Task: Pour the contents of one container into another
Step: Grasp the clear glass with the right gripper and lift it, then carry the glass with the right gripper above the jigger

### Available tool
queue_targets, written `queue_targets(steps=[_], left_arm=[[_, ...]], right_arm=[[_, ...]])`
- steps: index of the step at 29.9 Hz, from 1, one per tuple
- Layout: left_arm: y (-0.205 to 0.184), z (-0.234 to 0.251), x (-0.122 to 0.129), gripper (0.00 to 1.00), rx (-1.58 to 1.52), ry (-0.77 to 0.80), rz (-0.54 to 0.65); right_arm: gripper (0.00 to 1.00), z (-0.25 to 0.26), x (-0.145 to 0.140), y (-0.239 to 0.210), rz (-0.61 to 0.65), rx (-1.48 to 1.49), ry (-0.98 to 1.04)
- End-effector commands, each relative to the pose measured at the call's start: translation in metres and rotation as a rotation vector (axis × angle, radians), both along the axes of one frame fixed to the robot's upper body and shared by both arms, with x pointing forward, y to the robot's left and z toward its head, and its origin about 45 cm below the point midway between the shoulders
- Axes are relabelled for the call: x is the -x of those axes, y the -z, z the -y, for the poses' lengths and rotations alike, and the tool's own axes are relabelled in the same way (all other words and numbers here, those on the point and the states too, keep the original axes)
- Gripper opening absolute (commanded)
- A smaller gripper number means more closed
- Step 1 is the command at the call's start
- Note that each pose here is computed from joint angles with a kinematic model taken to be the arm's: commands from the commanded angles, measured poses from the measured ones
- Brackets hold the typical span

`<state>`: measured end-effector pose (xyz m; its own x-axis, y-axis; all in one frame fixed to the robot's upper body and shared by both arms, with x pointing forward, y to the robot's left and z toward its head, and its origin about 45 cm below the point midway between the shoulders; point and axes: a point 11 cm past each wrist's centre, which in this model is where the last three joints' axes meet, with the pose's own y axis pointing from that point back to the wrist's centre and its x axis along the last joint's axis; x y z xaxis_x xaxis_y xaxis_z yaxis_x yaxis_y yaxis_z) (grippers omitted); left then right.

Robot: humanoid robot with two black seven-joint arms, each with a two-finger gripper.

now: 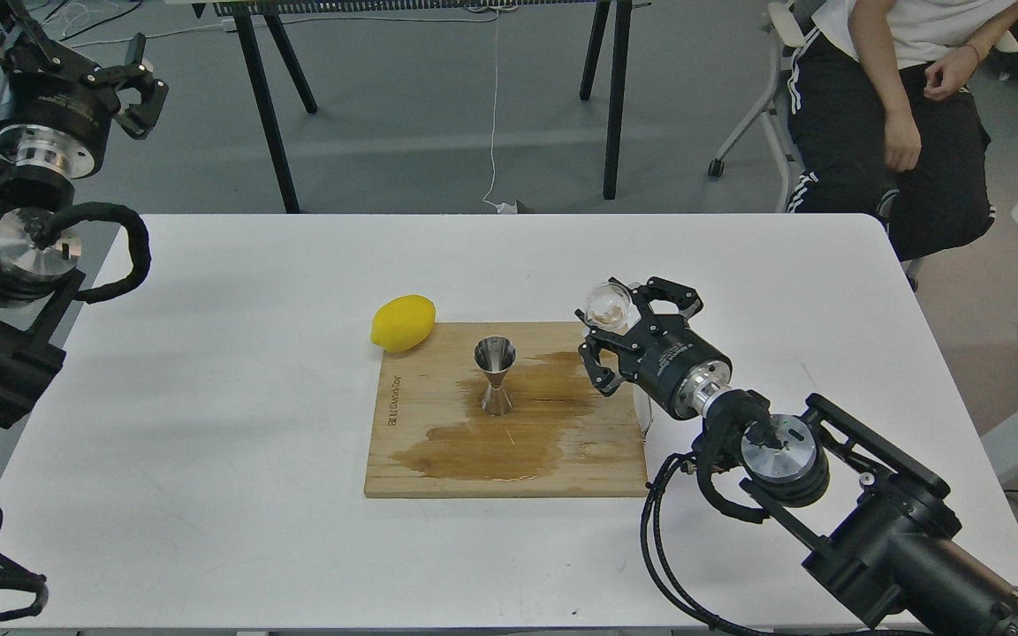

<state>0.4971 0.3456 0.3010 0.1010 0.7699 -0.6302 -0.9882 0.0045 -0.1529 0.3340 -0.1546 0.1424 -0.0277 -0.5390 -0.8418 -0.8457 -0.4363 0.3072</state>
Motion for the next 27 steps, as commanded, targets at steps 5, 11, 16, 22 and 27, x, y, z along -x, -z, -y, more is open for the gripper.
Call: queue_targets(steps=[5,11,16,22,27], left_arm=[[0.001,-0.001,0.0,1.0,-0.002,-0.001,-0.001],[0.001,-0.001,0.0,1.0,-0.003,0.0,-0.002],[0.0,-0.003,0.001,1.0,-0.004,-0.005,0.0],[0.001,-0.005,0.001,1.0,-0.002,-0.011,-0.003],[0.001,-0.007,0.0,1.0,-0.002,-0.015,-0.003]], right_arm=[[0.42,-0.042,-0.008,-0.012,0.08,0.161,-0.122],[0.41,-0.046,-0.012,-0.017,0.147,0.277,-0.15],[0.41,-0.046,-0.012,-0.018,0.186,0.333,-0.162],[0.41,-0.045,-0.013,-0.019,0.235,0.398,-0.173],[0.41,-0.049,-0.011,-0.017,0.261,0.44,-0.195]])
